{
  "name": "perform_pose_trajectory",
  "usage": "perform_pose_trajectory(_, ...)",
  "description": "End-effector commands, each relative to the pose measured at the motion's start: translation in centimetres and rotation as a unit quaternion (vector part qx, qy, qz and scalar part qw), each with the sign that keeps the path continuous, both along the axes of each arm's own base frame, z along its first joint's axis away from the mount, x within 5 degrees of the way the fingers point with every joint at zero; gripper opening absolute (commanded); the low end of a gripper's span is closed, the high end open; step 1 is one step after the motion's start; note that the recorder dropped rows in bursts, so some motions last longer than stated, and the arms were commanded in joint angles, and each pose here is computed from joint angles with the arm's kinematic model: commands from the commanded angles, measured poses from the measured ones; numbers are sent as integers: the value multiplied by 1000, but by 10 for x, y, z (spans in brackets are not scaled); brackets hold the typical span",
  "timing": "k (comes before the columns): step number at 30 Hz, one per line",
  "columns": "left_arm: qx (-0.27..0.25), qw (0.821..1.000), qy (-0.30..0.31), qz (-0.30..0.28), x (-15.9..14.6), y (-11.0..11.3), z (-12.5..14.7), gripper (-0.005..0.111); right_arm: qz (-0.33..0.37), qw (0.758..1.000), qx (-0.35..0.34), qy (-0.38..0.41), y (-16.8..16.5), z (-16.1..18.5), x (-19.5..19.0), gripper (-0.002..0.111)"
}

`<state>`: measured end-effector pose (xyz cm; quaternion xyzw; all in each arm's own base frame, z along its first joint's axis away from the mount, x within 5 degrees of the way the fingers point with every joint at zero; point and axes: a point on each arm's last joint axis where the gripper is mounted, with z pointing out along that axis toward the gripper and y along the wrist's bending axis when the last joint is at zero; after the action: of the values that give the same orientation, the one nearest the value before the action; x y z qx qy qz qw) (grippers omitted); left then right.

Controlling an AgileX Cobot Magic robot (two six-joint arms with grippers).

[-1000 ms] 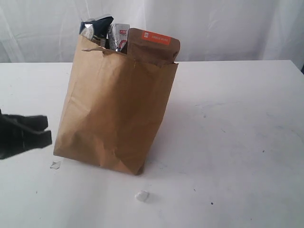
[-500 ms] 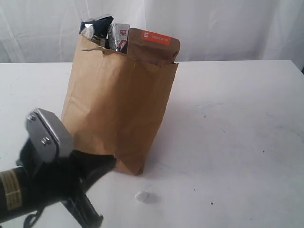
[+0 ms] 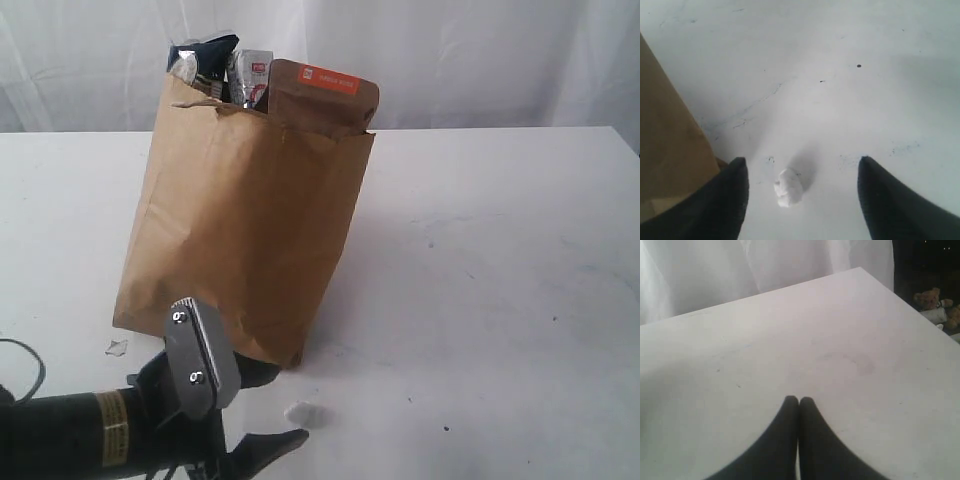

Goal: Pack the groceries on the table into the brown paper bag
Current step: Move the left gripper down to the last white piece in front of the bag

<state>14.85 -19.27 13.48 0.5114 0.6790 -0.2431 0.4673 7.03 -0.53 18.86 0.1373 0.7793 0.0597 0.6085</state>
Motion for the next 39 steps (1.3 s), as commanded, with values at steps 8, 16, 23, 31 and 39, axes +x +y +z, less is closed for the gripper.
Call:
perform_pose_trajectory(8, 36, 999, 35, -4, 15, -17, -34, 68, 2, 1000, 1, 0, 0, -1, 0, 0)
perform_pose_trajectory(16, 37, 998, 42, 13, 17, -16, -37, 19, 2, 1000, 1, 0, 0, -1, 0, 0)
perform_pose_trajectory(23, 30, 999, 39, 10, 16, -17, -33, 0, 2, 1000, 1, 0, 0, -1, 0, 0)
perform_pose_trajectory(31, -52, 997, 45, 39, 15, -16, 8, 0, 2, 1000, 1, 0, 0, -1, 0, 0)
perform_pose_trajectory(39, -24, 998, 55, 33, 20, -21, -9, 40, 2, 1000, 1, 0, 0, -1, 0, 0)
